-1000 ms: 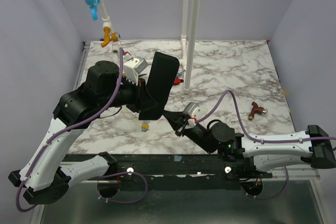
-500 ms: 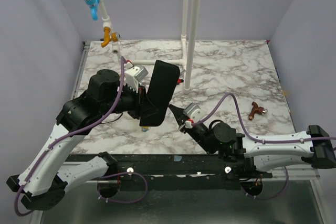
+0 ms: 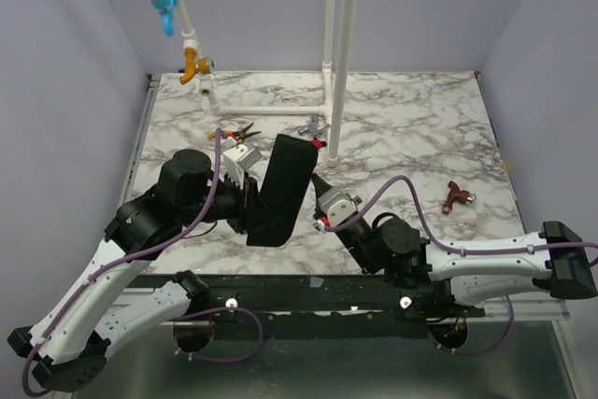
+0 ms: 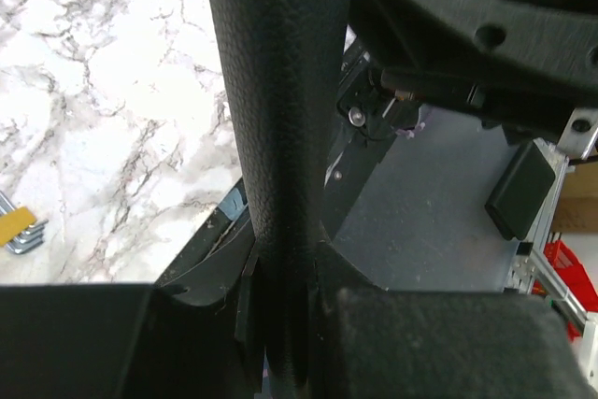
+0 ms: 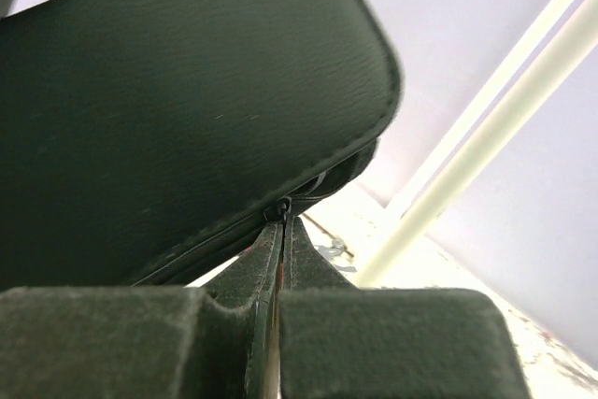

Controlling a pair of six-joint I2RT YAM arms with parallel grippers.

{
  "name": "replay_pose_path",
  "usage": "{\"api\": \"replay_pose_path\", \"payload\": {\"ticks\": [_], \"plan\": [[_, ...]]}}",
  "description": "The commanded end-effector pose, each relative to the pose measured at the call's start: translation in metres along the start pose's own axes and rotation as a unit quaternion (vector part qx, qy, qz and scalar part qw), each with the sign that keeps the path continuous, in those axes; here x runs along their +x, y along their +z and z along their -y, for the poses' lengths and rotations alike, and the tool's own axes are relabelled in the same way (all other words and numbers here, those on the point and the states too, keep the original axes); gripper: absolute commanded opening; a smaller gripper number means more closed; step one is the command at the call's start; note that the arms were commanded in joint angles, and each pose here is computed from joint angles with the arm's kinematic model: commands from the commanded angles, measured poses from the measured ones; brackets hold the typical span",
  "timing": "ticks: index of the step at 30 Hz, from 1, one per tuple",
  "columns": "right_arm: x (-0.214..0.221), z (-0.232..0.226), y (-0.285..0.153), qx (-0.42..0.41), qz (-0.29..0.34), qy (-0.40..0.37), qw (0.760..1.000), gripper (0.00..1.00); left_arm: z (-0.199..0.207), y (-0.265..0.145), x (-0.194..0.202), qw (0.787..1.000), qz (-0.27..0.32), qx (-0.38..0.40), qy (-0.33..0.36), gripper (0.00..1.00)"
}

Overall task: Sort the hair-cutting tools
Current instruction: Zip the hairdressing tool bag.

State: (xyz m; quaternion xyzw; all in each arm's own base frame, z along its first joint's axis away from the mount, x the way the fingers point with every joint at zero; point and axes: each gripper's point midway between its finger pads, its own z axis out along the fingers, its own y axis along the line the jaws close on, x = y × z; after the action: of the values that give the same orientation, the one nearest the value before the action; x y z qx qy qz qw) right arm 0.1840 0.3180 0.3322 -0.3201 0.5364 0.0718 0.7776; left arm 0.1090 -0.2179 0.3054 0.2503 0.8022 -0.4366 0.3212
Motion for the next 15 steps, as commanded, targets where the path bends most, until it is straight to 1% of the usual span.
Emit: {"api": "replay_pose_path", "payload": {"ticks": [1,9,11,15], "plan": [[-0.027,0.042,0.0,0.062,0.011,0.004,0.998,0.01,0.013,-0.009,0.023,0.999,-0.015,0.046,0.015,0.0],[-0.034,0.048,-0.005,0.033,0.006,-0.029,0.999,0.01,0.009,-0.009,0.055,0.997,-0.031,0.071,0.019,0.0],[-0.036,0.047,-0.007,0.015,0.009,-0.048,0.999,0.01,0.005,-0.007,0.063,0.997,-0.034,0.072,0.022,0.0],[-0.039,0.047,-0.008,-0.011,0.009,-0.109,0.994,0.01,-0.005,-0.001,0.078,0.996,-0.053,0.067,0.03,0.0]]}}
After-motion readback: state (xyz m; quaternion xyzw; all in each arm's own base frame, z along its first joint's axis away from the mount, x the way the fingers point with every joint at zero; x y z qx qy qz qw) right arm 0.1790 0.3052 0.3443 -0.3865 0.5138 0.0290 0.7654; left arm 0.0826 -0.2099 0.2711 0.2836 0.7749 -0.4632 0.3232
